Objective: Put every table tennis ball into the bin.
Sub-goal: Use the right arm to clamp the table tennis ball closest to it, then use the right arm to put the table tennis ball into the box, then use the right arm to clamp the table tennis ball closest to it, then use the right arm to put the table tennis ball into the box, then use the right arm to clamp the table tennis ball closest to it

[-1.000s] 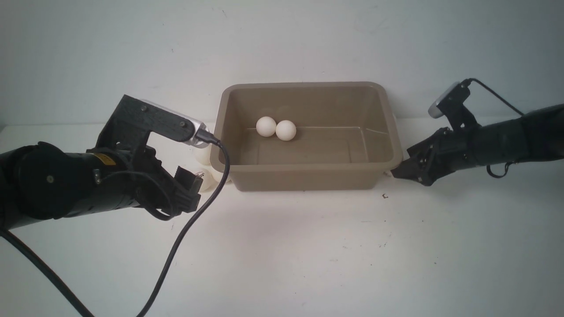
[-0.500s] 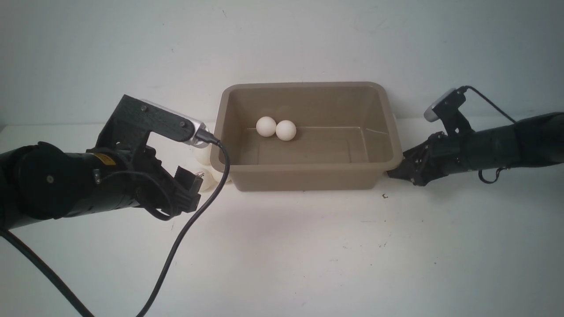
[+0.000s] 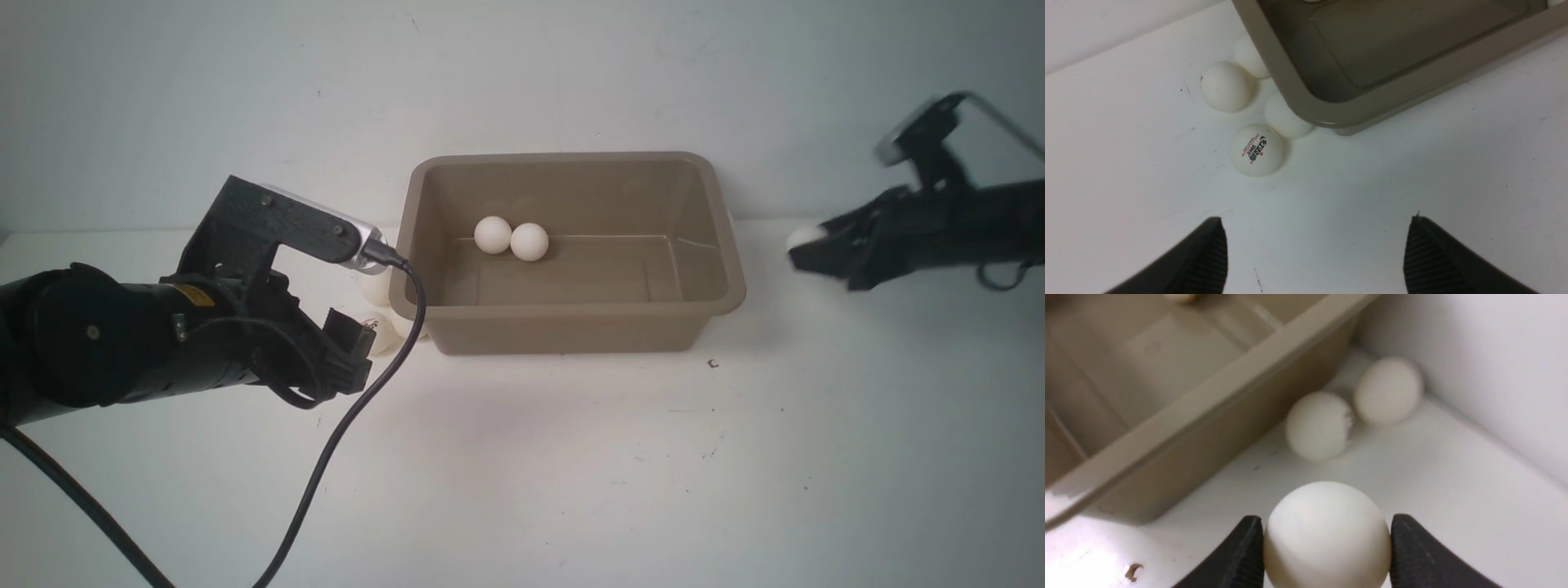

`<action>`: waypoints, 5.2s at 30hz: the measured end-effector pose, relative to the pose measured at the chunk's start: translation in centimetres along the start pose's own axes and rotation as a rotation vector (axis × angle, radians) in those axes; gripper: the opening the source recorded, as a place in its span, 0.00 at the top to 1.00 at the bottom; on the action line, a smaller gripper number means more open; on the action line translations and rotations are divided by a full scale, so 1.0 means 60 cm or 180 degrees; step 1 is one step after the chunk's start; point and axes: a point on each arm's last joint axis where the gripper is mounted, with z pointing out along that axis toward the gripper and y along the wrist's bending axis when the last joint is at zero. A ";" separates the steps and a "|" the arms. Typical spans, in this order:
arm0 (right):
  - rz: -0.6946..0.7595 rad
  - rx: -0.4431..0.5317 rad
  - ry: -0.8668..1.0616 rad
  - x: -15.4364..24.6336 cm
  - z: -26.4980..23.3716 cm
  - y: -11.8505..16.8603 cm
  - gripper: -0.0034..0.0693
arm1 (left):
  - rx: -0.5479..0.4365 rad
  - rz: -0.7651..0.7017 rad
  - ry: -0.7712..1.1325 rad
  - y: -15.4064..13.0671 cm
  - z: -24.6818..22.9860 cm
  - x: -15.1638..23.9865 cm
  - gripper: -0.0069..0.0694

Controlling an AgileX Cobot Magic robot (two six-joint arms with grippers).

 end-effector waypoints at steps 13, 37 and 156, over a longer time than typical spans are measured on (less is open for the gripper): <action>-0.0360 -0.0700 -0.0551 -0.122 0.039 0.113 0.46 | -0.0007 0.0000 -0.0011 0.000 0.000 -0.001 0.23; -0.0502 0.0234 -0.0696 -0.125 0.029 0.049 0.29 | -0.0007 0.0000 -0.0011 0.000 0.000 -0.001 0.23; -0.1042 0.0625 -0.0463 -0.028 0.061 -0.030 0.19 | -0.0005 -0.0001 -0.0009 0.000 0.000 0.000 0.23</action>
